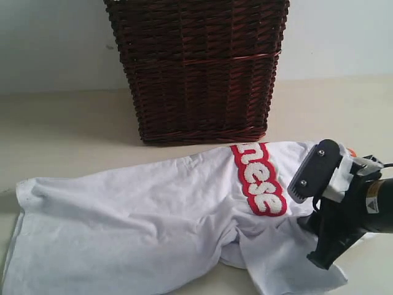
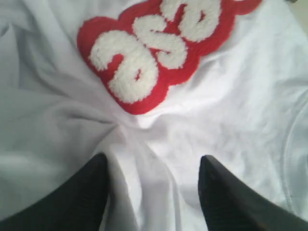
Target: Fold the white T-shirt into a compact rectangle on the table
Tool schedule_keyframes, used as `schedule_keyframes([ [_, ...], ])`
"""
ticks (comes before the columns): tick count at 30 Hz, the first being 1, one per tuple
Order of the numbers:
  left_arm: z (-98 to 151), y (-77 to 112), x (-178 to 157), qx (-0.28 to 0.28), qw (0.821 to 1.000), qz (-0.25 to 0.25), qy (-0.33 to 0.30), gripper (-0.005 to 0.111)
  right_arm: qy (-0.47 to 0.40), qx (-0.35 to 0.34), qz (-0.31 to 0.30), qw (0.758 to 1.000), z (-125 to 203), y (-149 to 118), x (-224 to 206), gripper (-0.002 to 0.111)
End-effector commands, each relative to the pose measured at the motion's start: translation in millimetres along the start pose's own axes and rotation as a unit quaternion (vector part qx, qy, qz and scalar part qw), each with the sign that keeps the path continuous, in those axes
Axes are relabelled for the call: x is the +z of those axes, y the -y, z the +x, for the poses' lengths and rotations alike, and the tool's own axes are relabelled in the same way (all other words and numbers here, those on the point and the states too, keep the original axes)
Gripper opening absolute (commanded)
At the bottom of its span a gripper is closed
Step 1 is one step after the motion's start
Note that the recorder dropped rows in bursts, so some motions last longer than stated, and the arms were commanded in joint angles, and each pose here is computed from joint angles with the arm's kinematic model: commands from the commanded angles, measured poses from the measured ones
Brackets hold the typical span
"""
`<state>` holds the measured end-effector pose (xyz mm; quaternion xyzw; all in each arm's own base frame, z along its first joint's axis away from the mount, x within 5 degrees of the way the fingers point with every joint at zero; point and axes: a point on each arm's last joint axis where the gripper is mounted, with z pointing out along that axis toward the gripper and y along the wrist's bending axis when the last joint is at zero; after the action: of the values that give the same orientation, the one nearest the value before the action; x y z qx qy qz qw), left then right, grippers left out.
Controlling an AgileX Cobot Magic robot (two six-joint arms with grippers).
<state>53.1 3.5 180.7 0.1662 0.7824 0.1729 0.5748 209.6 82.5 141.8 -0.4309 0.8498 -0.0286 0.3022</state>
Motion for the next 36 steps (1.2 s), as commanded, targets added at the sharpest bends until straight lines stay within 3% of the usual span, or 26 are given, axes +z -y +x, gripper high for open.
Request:
schedule_keyframes([
  [1, 0, 0.3, 0, 0.0, 1.0, 0.0, 0.003, 0.067, 0.012, 0.013, 0.014, 1.0, -3, 3, -16, 0.055],
  [10, 0, 0.3, 0, 0.0, 1.0, 0.0, 0.003, 0.067, -0.053, 0.054, 0.011, 0.997, -8, 13, -32, 0.055],
  [15, 0, 0.3, 0, 0.0, 1.0, 0.0, 0.003, 0.067, -0.175, -0.052, -0.03, 0.983, -15, 26, -51, 0.055],
  [20, 0, 0.3, 0, 0.0, 1.0, 0.0, 0.003, 0.067, -0.255, -0.096, -0.077, 0.959, -10, 27, -64, 0.055],
  [23, 0, 0.3, 0, 0.0, 1.0, 0.0, 0.003, 0.067, -0.244, -0.05, -0.104, 0.963, -10, 24, -54, 0.054],
  [30, 0, 0.3, 0, 0.0, 1.0, 0.0, 0.003, 0.067, -0.274, 0.085, -0.196, 0.938, 5, 21, -16, 0.054],
  [36, 0, 0.3, 0, 0.0, 1.0, 0.0, 0.003, 0.067, -0.259, 0.115, -0.239, 0.929, 4, 18, -14, 0.05],
])
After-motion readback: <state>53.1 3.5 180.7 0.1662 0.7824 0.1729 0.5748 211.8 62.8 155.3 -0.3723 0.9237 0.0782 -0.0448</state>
